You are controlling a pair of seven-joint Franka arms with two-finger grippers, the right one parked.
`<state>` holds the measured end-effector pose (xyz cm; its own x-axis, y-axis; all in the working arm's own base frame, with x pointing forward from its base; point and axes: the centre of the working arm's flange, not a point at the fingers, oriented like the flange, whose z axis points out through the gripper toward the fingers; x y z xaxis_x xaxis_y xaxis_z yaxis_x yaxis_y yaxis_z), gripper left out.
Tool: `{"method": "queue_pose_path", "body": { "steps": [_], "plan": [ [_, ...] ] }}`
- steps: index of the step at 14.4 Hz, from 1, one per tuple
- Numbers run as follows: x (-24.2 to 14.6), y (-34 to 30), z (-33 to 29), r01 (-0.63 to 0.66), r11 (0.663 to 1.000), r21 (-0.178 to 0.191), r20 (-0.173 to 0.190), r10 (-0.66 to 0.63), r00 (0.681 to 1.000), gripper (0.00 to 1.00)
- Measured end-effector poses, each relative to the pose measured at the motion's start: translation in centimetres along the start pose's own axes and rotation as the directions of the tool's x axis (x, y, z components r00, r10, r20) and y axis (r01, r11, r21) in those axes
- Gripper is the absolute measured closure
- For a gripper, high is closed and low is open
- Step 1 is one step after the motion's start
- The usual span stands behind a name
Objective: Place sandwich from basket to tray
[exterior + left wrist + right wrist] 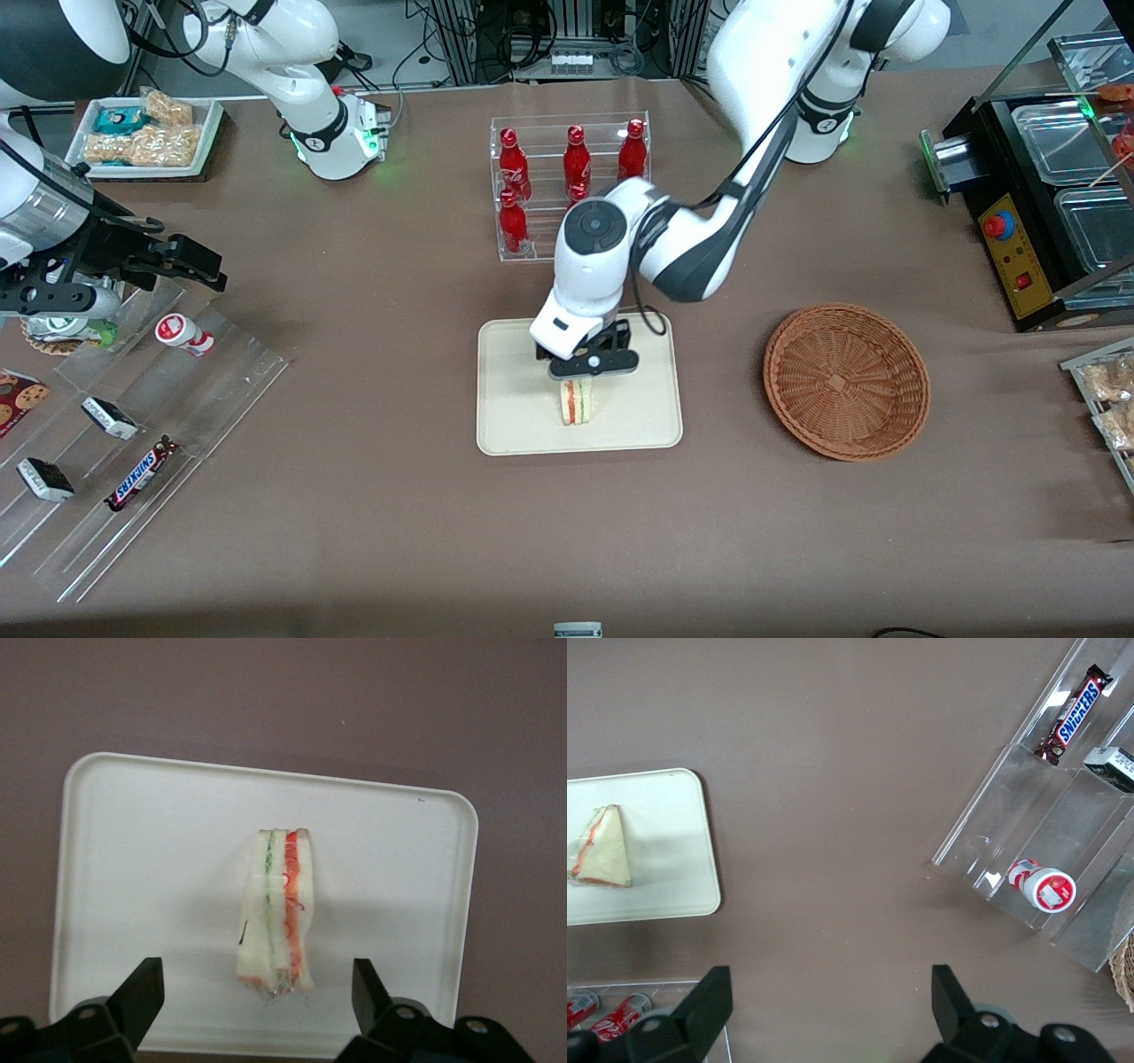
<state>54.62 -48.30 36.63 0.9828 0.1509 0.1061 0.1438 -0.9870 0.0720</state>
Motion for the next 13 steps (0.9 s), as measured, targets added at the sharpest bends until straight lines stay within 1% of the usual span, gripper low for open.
{"method": "queue_pose_path", "body": {
  "steps": [1,3,5,7,10,11,13],
  "plan": [
    [1.0,-1.4,-2.8,0.006,1.000,0.014,0.003,-0.006,1.000,0.00],
    [3.1,-5.2,-7.8,0.030,0.998,0.051,0.023,-0.031,0.999,0.00],
    [5.5,-9.7,-10.8,0.083,0.993,0.078,0.036,-0.086,0.996,0.00],
    [8.1,-14.1,-11.9,0.136,0.986,0.095,0.040,-0.140,0.989,0.00],
    [11.0,-20.5,-12.0,0.149,0.982,0.114,0.056,-0.156,0.986,0.00],
    [11.6,-22.8,-12.1,0.142,0.982,0.121,0.065,-0.151,0.986,0.00],
    [11.8,-27.5,-12.7,0.127,0.982,0.140,0.097,-0.141,0.985,0.00]
  ]
}}
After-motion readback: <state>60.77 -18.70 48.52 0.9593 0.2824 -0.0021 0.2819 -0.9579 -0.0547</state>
